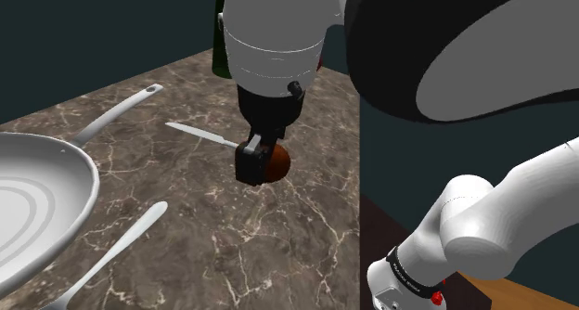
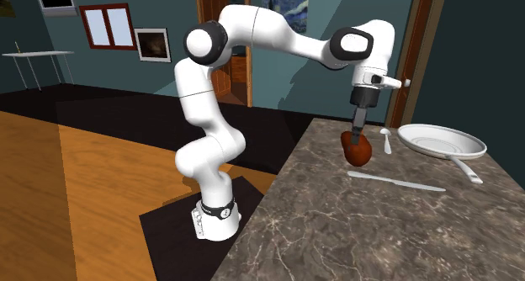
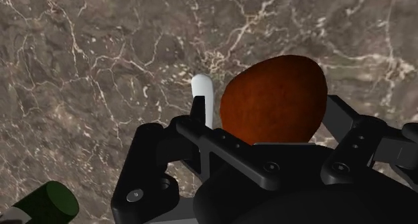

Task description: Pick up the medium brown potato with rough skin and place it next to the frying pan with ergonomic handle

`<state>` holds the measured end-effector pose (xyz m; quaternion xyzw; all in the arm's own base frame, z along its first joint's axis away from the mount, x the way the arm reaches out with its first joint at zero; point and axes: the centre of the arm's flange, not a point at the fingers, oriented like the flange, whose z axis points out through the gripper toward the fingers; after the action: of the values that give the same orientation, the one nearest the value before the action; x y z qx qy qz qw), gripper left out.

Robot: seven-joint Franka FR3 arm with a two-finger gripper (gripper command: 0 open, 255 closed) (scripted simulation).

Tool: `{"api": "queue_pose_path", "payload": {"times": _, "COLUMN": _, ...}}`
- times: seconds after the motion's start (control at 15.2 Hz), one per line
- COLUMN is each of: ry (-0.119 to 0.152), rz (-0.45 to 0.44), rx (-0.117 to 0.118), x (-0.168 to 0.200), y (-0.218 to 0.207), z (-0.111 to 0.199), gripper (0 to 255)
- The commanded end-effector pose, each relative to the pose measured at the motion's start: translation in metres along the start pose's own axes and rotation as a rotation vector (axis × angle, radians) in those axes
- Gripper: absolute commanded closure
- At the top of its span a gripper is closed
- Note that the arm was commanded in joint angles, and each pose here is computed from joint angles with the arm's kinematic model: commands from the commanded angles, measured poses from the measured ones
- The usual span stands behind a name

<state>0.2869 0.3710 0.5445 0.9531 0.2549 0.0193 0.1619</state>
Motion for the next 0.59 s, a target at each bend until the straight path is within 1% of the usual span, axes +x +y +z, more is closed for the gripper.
{"api": "queue_pose_path", "payload": {"times": 0.0, "ry": -0.001, "rz": 0.0, "rx": 0.0, "x": 0.0, "y": 0.001, "z": -0.024, "gripper": 0}}
{"api": "queue_pose_path", "payload": {"times": 0.07, "ry": -0.001, "rz": 0.0, "rx": 0.0, "x": 0.0, "y": 0.001, "z": -0.035, "gripper": 0}}
{"api": "queue_pose_path", "payload": {"times": 0.53, "ry": -0.001, "rz": 0.0, "rx": 0.0, "x": 0.0, "y": 0.001, "z": -0.035, "gripper": 0}}
